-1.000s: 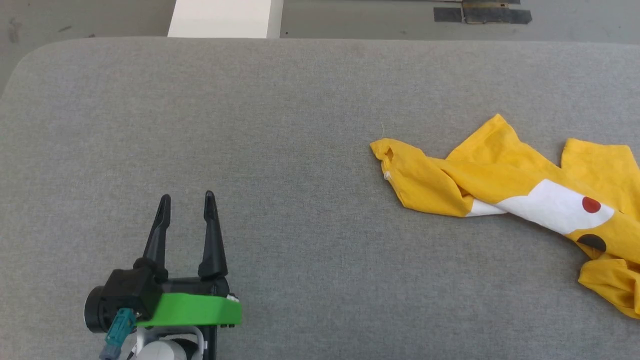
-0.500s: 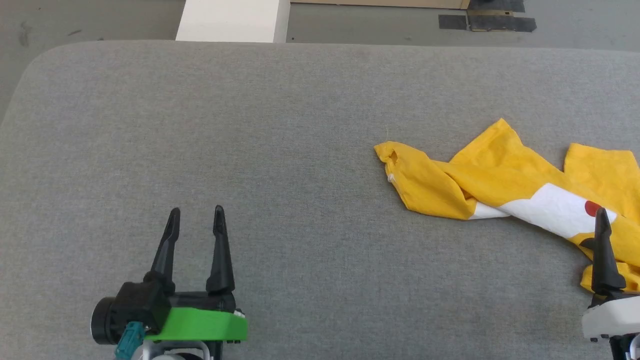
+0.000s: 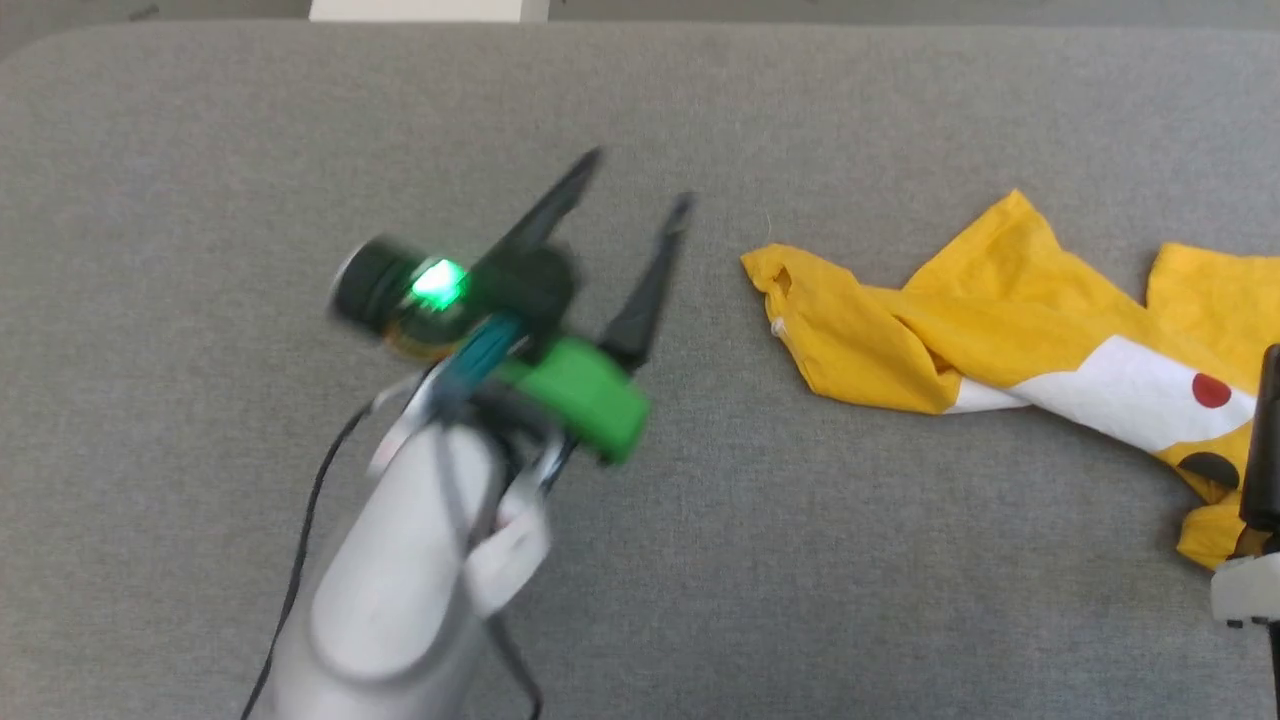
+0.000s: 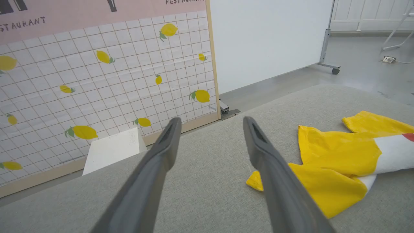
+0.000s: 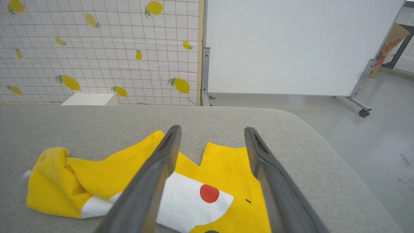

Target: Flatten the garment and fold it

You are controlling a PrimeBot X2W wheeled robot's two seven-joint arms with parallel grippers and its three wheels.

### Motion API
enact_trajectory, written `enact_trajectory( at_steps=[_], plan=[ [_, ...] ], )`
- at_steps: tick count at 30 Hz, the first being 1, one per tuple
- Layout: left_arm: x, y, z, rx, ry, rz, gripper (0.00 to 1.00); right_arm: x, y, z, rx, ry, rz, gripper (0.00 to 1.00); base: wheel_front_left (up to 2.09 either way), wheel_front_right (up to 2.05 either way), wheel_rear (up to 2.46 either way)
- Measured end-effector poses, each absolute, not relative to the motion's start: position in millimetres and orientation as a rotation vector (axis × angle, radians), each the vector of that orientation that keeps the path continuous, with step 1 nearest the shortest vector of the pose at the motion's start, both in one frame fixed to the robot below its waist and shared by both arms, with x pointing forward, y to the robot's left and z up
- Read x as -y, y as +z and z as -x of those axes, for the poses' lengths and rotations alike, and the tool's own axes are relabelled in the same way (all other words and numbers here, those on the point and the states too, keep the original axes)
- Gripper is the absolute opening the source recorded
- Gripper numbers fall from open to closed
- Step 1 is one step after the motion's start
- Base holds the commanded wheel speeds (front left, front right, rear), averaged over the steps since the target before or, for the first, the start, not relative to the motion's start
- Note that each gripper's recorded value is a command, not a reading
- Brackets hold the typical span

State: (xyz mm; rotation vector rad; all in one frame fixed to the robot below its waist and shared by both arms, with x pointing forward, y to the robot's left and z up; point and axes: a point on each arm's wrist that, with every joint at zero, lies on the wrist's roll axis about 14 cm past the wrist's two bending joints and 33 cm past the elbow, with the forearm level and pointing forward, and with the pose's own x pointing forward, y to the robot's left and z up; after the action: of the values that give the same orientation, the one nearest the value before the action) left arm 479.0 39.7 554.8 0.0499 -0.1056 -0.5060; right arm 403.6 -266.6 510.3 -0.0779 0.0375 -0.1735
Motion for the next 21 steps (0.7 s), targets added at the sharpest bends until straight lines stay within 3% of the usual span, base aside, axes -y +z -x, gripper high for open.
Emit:
enact_trajectory(
  at_steps=[9,16,20,21],
  plan=[
    [44,486,-490,-0.181,-0.816,-0.137,1.0,267,492,-418,-0.085,-0.174,0.081,1.0,0.0,0.0,0.0],
    [66,403,-458,-0.464,-0.961,-0.178,1.0,281,476,-411,-0.141,-0.214,0.088,1.0,0.0,0.0,0.0],
    [67,381,-457,-0.502,-0.993,-0.241,1.0,286,470,-408,-0.162,-0.23,0.089,1.0,0.0,0.0,0.0],
    [68,380,-460,-0.495,-0.998,-0.253,0.67,287,469,-408,-0.163,-0.233,0.09,1.0,0.0,0.0,0.0]
  ],
)
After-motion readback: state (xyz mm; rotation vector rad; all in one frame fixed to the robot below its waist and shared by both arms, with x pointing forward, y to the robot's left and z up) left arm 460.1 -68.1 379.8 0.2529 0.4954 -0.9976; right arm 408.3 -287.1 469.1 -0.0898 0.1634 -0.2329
